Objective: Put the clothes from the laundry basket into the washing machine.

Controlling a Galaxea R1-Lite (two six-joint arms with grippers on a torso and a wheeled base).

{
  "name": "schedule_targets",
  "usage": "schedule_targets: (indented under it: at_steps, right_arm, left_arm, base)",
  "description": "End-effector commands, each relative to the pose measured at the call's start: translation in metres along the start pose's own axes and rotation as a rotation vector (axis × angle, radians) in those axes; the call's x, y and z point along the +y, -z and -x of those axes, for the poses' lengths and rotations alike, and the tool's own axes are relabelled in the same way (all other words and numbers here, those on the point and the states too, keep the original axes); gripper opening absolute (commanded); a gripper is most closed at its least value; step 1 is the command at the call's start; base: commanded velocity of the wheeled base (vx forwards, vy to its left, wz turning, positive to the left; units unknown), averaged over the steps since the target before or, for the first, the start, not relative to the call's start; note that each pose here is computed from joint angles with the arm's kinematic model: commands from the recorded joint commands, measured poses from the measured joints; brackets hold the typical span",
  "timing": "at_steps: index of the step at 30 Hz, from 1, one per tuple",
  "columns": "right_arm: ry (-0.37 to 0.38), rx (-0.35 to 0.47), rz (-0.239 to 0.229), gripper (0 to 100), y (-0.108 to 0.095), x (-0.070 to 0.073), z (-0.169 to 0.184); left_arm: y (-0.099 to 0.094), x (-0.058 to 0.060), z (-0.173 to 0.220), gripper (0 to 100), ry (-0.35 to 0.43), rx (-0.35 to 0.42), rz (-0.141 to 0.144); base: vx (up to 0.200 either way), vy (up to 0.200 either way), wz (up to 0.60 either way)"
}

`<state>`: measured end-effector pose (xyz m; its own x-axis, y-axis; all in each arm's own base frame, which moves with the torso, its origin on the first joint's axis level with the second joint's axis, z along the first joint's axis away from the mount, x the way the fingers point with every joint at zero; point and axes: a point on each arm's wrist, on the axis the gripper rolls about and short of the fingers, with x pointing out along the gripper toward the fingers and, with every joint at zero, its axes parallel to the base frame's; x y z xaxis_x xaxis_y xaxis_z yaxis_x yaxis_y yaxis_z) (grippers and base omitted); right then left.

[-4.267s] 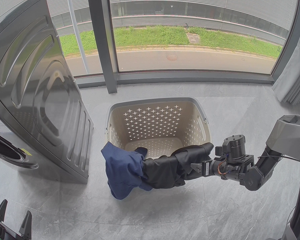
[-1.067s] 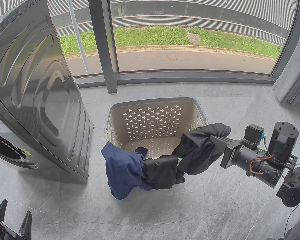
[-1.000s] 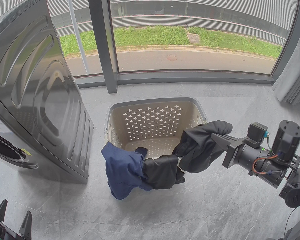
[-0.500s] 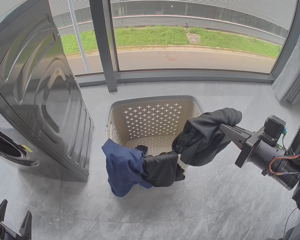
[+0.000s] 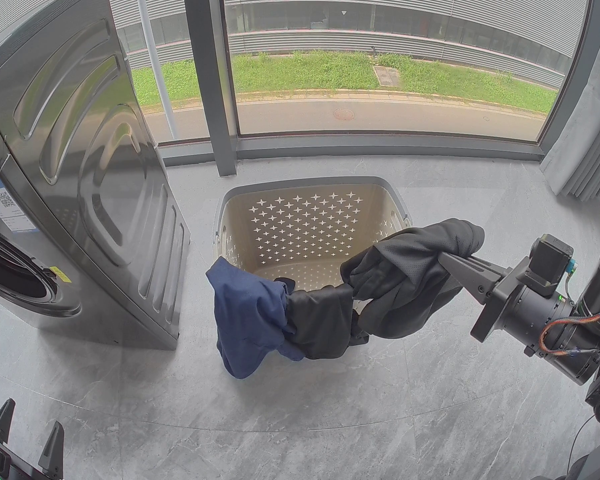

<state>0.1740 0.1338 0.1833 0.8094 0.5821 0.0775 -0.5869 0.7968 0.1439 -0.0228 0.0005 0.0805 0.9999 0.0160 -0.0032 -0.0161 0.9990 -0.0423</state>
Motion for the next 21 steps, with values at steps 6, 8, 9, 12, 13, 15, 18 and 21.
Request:
schedule_targets:
  at_steps: [6, 8, 9, 12, 13, 15, 18, 21]
  right_arm:
    - [-0.014, 0.008, -0.006, 0, 0.0031, 0.0029, -0.0023]
    - [-0.013, 0.009, -0.007, 0, 0.0035, 0.0029, -0.0026]
    - [-0.016, 0.014, -0.009, 0, 0.0046, 0.0034, -0.0028]
    - [-0.018, 0.016, -0.009, 0, 0.0053, 0.0040, -0.0024]
    - [-0.018, 0.016, -0.009, 0, 0.0055, 0.0039, -0.0022]
    - [-0.020, 0.016, -0.009, 0, 0.0055, 0.0040, -0.0022]
    - [-0.017, 0.016, -0.009, 0, 0.0054, 0.0036, -0.0022]
    - [-0.018, 0.018, -0.009, 0, 0.0058, 0.0036, -0.0024]
  left_arm:
    - [0.0044, 0.0002, 0.0000, 100, -0.001, 0.000, 0.002]
    - [0.0044, 0.0002, 0.0000, 100, -0.001, 0.000, 0.001]
    - [0.0044, 0.0002, 0.0000, 100, -0.001, 0.000, 0.001]
    - [0.0044, 0.0002, 0.0000, 100, -0.001, 0.000, 0.001]
    - [0.0044, 0.0002, 0.0000, 100, -0.001, 0.000, 0.001]
    - [0.0044, 0.0002, 0.0000, 100, -0.001, 0.000, 0.001]
    - [0.0045, 0.0002, 0.0000, 100, -0.001, 0.001, 0.001]
    - [0.0045, 0.0002, 0.0000, 100, -0.001, 0.001, 0.001]
  base:
    - [0.000, 0.200, 0.00]
    - [0.000, 0.200, 0.00]
    - [0.000, 0.200, 0.00]
    - [0.000, 0.200, 0.00]
    - [0.000, 0.200, 0.00]
    - [0.000, 0.200, 0.00]
    - [0.000, 0.200, 0.00]
    - [0.000, 0.200, 0.00]
